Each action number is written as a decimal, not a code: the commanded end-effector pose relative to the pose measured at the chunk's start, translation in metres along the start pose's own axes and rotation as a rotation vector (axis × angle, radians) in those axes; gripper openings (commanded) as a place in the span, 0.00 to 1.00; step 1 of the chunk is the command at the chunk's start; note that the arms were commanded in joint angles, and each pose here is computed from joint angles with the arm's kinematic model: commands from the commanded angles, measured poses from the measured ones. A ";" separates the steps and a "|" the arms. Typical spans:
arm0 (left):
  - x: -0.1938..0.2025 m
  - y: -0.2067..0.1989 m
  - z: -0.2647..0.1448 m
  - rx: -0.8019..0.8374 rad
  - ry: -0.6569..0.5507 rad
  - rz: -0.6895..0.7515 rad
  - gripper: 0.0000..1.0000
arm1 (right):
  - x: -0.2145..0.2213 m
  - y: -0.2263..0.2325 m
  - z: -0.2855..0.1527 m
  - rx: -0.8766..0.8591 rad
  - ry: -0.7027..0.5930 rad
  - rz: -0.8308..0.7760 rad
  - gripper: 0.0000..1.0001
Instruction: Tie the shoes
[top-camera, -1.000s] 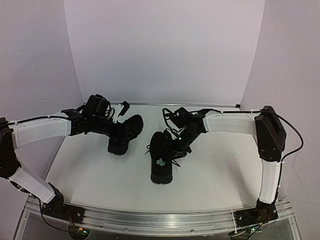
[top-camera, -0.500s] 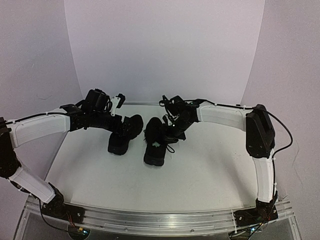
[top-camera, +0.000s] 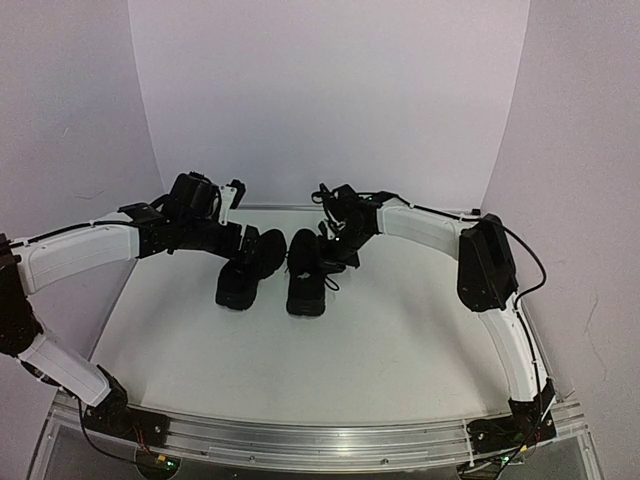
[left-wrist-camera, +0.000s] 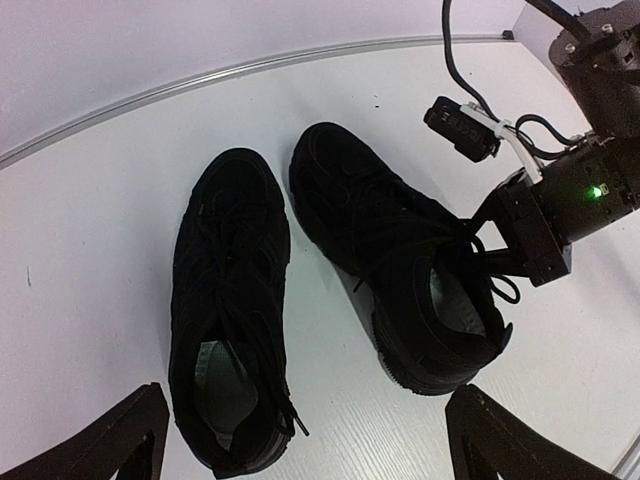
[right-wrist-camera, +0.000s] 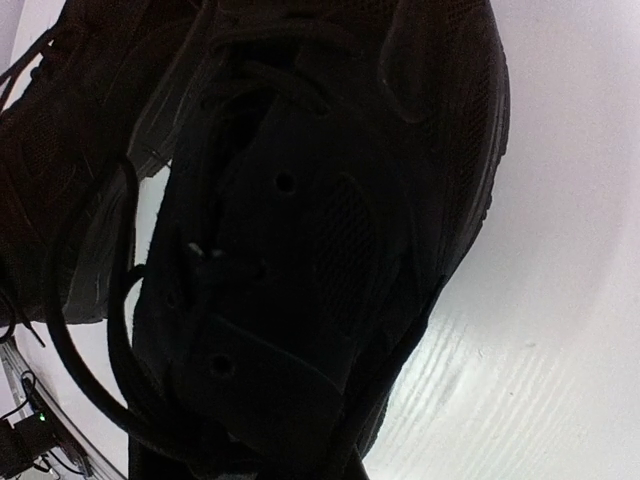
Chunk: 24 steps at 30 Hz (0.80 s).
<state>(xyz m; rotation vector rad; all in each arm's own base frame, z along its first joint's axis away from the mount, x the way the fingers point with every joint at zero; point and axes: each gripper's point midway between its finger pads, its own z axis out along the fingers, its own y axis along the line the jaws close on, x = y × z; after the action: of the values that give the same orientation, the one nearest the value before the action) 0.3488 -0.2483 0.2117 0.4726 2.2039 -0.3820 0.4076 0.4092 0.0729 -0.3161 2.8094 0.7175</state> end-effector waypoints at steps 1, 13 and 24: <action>-0.023 0.003 -0.003 -0.019 -0.062 -0.016 1.00 | -0.029 0.046 0.000 -0.155 -0.068 -0.089 0.00; -0.030 0.001 -0.002 0.012 -0.013 -0.099 1.00 | -0.023 0.042 -0.042 -0.181 -0.069 -0.079 0.65; -0.072 0.010 -0.028 0.036 0.070 -0.179 1.00 | -0.014 0.022 -0.203 -0.176 -0.298 -0.120 0.89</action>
<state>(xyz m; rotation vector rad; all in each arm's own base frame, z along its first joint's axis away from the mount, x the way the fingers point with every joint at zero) 0.3825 -0.2577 0.2644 0.3454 2.2866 -0.4583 0.3910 0.3582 0.1820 -0.3579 2.6304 0.8926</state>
